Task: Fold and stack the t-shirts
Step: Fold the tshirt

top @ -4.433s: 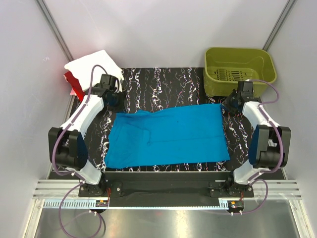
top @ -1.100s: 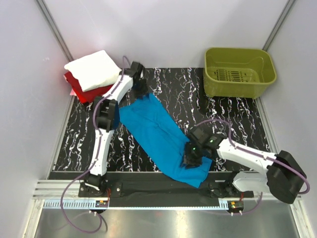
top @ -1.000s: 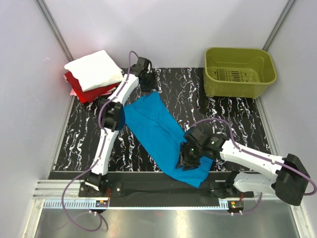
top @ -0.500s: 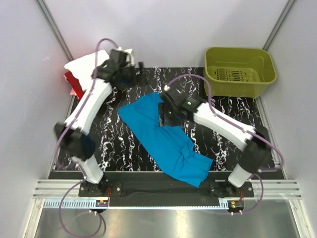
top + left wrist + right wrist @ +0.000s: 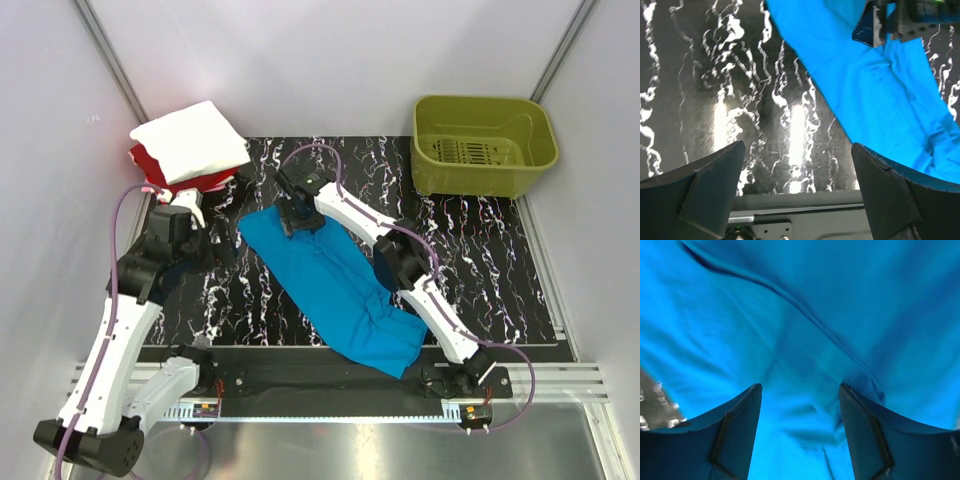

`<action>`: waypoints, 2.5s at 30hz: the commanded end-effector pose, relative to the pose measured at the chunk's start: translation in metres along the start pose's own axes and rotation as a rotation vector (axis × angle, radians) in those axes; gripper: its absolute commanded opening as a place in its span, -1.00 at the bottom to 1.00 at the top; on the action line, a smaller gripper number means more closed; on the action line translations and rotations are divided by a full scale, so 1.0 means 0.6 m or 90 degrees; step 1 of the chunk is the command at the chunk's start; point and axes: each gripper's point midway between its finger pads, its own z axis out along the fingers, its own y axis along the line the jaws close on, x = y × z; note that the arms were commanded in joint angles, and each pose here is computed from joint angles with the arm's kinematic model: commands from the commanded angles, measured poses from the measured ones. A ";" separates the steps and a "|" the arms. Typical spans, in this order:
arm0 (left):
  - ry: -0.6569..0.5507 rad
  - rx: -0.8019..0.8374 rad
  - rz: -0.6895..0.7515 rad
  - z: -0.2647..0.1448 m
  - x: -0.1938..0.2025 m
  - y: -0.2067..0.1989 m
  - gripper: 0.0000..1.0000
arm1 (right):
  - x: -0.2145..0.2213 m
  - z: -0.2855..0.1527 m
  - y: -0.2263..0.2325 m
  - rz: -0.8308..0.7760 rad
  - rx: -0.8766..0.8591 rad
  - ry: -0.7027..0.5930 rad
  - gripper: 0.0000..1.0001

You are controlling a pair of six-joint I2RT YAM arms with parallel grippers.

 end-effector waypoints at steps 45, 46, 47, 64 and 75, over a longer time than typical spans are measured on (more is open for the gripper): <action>0.023 0.161 -0.063 0.086 0.069 -0.092 0.73 | -0.284 -0.176 -0.256 0.453 -0.123 -0.276 0.95; 0.042 0.178 -0.053 0.095 0.084 -0.111 0.71 | -0.286 -0.227 -0.251 0.432 -0.127 -0.295 0.96; 0.057 0.186 -0.066 0.119 0.090 -0.128 0.70 | -0.257 -0.221 -0.257 0.432 -0.105 -0.264 0.97; 0.303 0.222 -0.037 0.255 0.301 -0.320 0.50 | 0.112 -0.411 -0.304 0.395 0.017 -0.249 0.99; 0.376 0.253 -0.070 0.274 0.373 -0.351 -0.57 | 0.216 -0.380 -0.298 0.410 0.014 -0.193 0.99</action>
